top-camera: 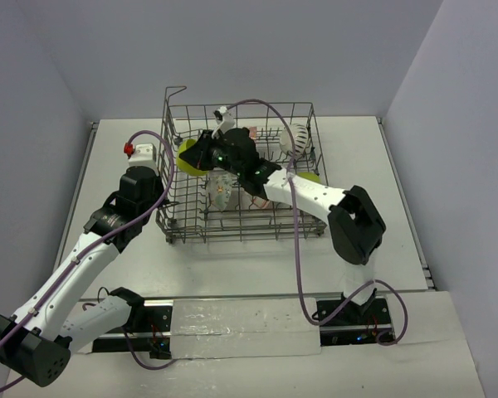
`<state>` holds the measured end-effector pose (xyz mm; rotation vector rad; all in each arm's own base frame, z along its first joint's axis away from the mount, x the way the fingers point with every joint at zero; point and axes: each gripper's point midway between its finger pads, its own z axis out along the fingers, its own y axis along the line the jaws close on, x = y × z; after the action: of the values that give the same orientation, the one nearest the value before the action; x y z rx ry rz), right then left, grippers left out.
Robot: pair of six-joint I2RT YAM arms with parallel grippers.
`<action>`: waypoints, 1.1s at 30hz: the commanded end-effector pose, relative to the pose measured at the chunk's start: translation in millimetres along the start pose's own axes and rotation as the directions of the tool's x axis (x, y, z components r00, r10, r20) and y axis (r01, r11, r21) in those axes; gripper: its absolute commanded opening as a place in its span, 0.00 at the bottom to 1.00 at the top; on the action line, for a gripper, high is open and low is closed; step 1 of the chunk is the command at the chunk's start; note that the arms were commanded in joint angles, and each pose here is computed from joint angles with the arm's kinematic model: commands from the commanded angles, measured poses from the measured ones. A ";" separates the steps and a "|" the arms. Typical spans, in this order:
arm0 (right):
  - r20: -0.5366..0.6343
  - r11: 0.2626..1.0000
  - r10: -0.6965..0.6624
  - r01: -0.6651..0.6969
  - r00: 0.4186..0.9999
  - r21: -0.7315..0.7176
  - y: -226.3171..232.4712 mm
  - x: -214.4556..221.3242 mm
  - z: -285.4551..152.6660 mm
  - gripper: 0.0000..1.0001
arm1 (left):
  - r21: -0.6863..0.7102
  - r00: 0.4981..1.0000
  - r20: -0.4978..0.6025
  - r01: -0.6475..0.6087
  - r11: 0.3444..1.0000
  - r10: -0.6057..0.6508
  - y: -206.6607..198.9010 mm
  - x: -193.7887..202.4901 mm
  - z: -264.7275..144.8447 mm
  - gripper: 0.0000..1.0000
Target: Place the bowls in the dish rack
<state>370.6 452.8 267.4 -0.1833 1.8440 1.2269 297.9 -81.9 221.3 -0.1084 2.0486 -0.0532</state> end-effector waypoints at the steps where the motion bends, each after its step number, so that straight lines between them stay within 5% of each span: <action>1: 0.097 0.996 0.050 -0.042 0.994 -0.082 23.3 -31.1 20.4 0.00 | -0.013 1.000 0.026 0.000 1.000 0.001 4.9 -7.5 -3.9 0.00; 33: -0.061 0.971 0.226 -0.230 0.972 -0.069 -4.3 60.5 73.8 0.00 | -0.001 0.999 0.039 -0.009 1.000 0.009 -0.5 -6.7 -7.8 0.00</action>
<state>395.4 511.5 184.6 -0.0025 1.9705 1.3757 295.5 -82.6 221.6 -0.1016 2.0463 -0.0444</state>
